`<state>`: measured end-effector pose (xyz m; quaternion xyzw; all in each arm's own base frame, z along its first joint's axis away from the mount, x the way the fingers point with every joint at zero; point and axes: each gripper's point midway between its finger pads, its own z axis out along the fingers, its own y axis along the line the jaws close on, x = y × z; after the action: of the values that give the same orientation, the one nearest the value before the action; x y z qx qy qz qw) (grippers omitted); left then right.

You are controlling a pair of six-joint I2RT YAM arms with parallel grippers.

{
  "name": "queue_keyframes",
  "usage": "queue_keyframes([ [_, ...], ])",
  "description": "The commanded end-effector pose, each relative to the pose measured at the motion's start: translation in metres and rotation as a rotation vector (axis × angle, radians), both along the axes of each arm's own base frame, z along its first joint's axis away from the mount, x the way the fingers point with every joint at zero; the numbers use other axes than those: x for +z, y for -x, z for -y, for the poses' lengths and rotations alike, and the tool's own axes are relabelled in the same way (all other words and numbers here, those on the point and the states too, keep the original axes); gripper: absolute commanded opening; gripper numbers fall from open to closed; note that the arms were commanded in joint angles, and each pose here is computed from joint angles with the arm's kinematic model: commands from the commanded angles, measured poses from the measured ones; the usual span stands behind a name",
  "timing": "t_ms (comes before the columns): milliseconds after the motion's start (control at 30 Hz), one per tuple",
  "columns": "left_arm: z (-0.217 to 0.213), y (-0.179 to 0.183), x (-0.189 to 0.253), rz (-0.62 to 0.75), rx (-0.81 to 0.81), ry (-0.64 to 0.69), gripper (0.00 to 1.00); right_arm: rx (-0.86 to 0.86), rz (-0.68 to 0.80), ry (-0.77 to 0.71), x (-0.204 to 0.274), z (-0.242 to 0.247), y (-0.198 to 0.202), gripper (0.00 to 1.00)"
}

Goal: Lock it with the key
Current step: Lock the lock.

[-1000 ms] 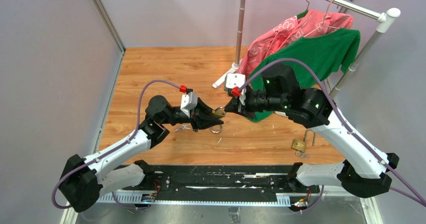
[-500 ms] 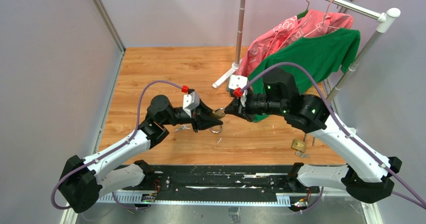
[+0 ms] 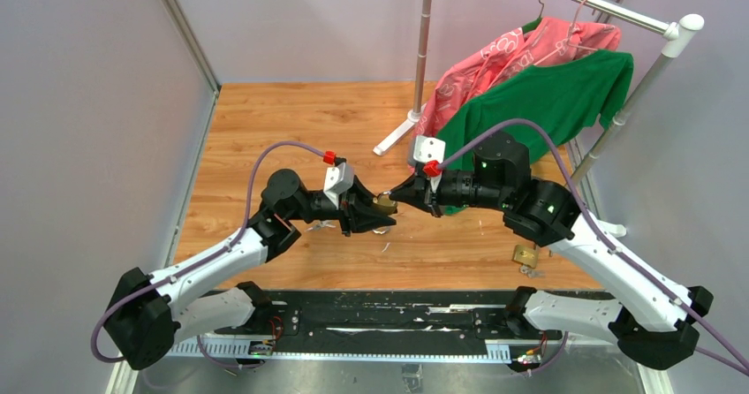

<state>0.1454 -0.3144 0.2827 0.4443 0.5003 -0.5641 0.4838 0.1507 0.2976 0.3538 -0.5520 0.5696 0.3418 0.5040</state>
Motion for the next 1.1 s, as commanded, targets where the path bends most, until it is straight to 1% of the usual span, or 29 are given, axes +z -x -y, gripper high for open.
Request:
queue_keyframes([
  [0, -0.006, 0.02, 0.101, 0.283, -0.03, 0.275, 0.0, 0.058, -0.171, 0.21, -0.075, 0.005, 0.017, 0.0],
  [167, -0.009, 0.017, 0.113, 0.305, 0.003, 0.295, 0.0, 0.064, -0.237, 0.27, -0.103, 0.01, 0.024, 0.0],
  [333, -0.02, 0.005, 0.141, 0.317, 0.055, 0.368, 0.0, 0.059, -0.333, 0.365, -0.153, 0.019, 0.034, 0.0],
  [500, -0.034, -0.005, 0.166, 0.317, 0.092, 0.421, 0.0, 0.035, -0.392, 0.391, -0.179, 0.027, 0.042, 0.0],
  [567, -0.041, -0.009, 0.176, 0.324, 0.12, 0.44, 0.0, 0.024, -0.396, 0.393, -0.184, 0.028, 0.042, 0.0],
  [733, -0.051, -0.003, 0.196, 0.348, 0.134, 0.512, 0.0, 0.041, -0.419, 0.377, -0.191, 0.022, 0.043, 0.0],
  [833, -0.048, 0.005, 0.195, 0.359, 0.107, 0.525, 0.0, 0.088, -0.43, 0.302, -0.178, 0.004, 0.045, 0.0],
  [867, -0.044, 0.006, 0.19, 0.34, 0.096, 0.516, 0.0, 0.111, -0.42, 0.285, -0.172, -0.004, 0.046, 0.0],
  [967, -0.044, 0.004, 0.192, 0.336, 0.102, 0.529, 0.0, 0.122, -0.426, 0.327, -0.178, -0.005, 0.049, 0.0],
  [1067, -0.048, 0.004, 0.197, 0.357, 0.106, 0.531, 0.0, 0.104, -0.471, 0.357, -0.2, 0.003, 0.055, 0.0],
])
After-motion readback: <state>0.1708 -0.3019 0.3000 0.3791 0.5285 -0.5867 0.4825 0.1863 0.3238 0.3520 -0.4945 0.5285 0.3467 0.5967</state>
